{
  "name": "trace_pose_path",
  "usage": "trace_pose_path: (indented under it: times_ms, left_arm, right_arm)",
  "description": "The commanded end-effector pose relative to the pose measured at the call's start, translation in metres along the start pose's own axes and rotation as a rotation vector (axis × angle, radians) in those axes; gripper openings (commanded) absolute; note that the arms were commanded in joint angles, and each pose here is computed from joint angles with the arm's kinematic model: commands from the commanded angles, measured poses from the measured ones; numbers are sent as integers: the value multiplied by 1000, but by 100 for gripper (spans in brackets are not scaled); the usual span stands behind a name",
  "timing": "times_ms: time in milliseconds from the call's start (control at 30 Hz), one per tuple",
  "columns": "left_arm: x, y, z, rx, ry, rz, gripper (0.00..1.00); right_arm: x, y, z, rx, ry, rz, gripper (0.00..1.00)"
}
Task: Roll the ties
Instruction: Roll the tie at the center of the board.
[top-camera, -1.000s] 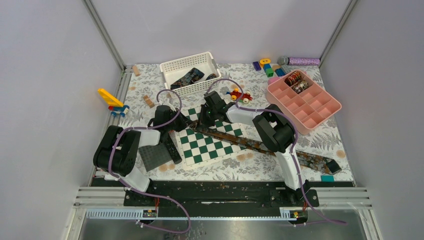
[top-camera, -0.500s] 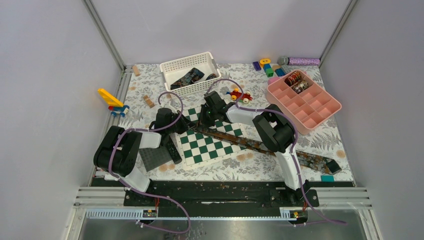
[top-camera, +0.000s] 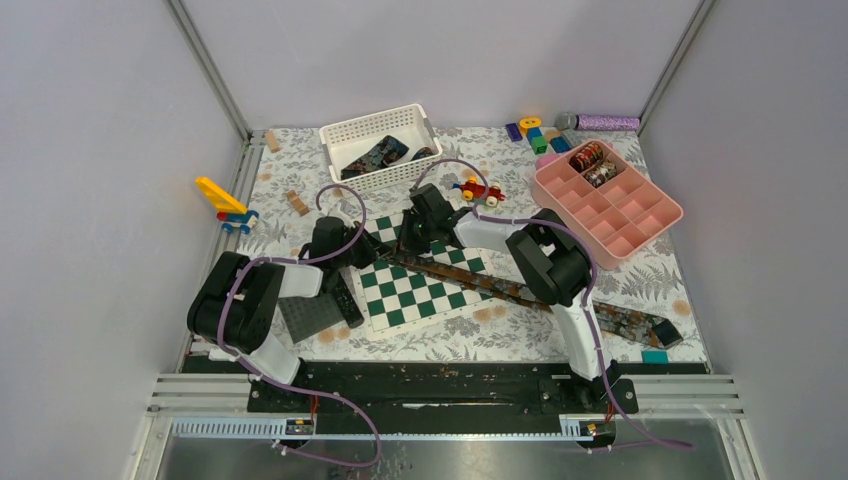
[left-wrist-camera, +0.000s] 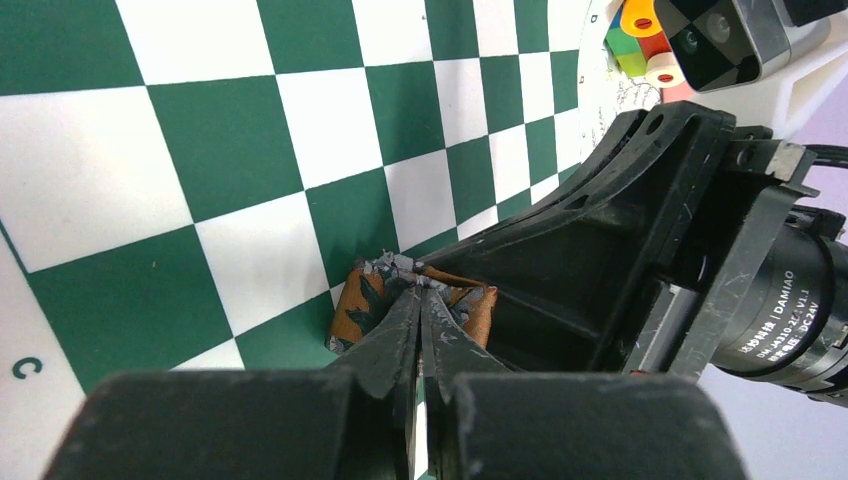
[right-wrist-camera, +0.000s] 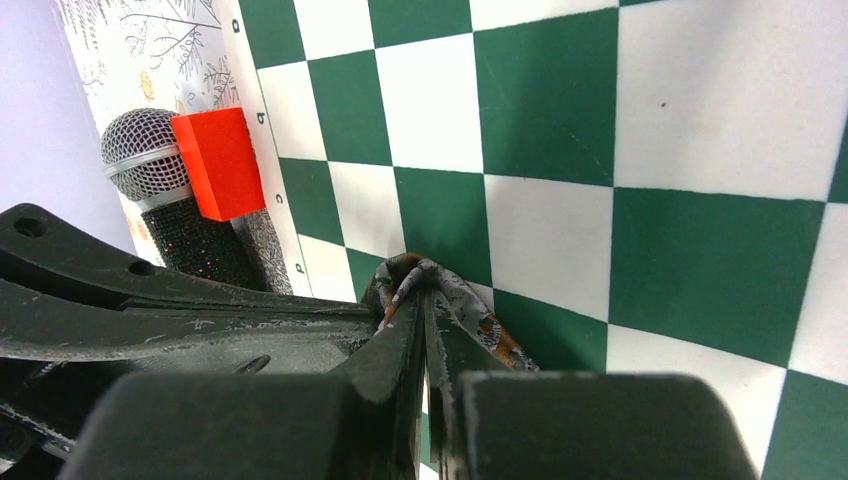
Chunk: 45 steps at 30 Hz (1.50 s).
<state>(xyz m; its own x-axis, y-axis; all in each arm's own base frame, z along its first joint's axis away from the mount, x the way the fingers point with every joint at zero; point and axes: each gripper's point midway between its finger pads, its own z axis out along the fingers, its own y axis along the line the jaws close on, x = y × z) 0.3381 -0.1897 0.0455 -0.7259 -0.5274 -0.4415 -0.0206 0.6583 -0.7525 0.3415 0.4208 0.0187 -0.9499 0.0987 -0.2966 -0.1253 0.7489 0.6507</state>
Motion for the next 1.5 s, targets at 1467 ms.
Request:
trace_pose_path:
  times_ms: [1467]
  left_arm:
    - [-13, -17, 8, 15, -5, 52, 0]
  right_arm:
    - [-13, 17, -45, -9, -105, -95, 1]
